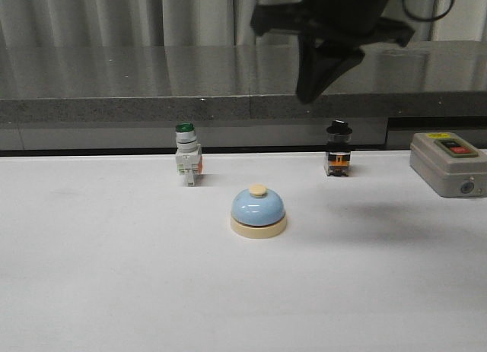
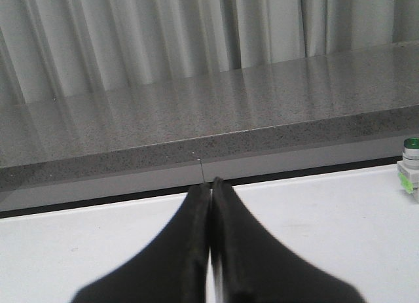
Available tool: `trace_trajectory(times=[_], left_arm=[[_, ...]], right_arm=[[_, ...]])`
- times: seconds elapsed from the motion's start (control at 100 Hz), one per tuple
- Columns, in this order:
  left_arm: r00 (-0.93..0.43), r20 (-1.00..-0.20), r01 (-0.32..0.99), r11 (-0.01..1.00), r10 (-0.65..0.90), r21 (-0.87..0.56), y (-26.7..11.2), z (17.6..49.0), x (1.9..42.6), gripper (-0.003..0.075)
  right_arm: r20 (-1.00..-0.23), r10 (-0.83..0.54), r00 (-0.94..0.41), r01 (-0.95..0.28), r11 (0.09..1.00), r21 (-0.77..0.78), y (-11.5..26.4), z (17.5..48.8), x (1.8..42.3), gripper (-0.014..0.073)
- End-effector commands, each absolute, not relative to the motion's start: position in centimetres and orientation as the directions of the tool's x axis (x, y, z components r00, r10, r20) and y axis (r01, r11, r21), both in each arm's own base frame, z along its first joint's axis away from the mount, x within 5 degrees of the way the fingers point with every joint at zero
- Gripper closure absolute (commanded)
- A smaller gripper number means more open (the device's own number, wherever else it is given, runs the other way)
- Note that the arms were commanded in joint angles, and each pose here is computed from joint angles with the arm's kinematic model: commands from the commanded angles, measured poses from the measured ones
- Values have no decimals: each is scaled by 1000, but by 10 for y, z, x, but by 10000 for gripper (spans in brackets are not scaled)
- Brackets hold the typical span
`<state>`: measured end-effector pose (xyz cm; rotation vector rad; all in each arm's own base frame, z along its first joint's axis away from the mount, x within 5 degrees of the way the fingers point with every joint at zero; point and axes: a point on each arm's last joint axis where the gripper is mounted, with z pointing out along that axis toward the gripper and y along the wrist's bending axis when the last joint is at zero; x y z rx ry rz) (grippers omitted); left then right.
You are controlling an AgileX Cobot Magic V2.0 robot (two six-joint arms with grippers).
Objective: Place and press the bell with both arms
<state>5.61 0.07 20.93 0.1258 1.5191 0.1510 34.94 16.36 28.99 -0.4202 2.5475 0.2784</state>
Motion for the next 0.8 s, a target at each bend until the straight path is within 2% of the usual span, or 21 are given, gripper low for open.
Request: trace_trajectory(times=[0.0, 0.15, 0.36, 0.6, 0.79], left_arm=[[112, -980, -29, 986, 167, 165, 1, 204, 55, 740], [112, -980, -29, 986, 167, 165, 1, 204, 55, 739], [112, -980, -29, 986, 167, 165, 1, 204, 55, 739], [112, -980, -29, 986, 167, 165, 1, 204, 55, 739], [112, -980, -29, 986, 167, 165, 1, 204, 55, 739]], right_arm=[[-666, -204, -718, -340, 937, 79, 140, 338, 336, 655], [-748, -153, -645, -296, 953, 60, 107, 364, 305, 655], [-846, -59, -529, -212, 975, 65, 61, 380, 245, 655], [-912, 12, -409, -122, 990, 67, 25, 373, 172, 655], [-952, 30, -305, -118, 991, 69, 17, 359, 123, 655]])
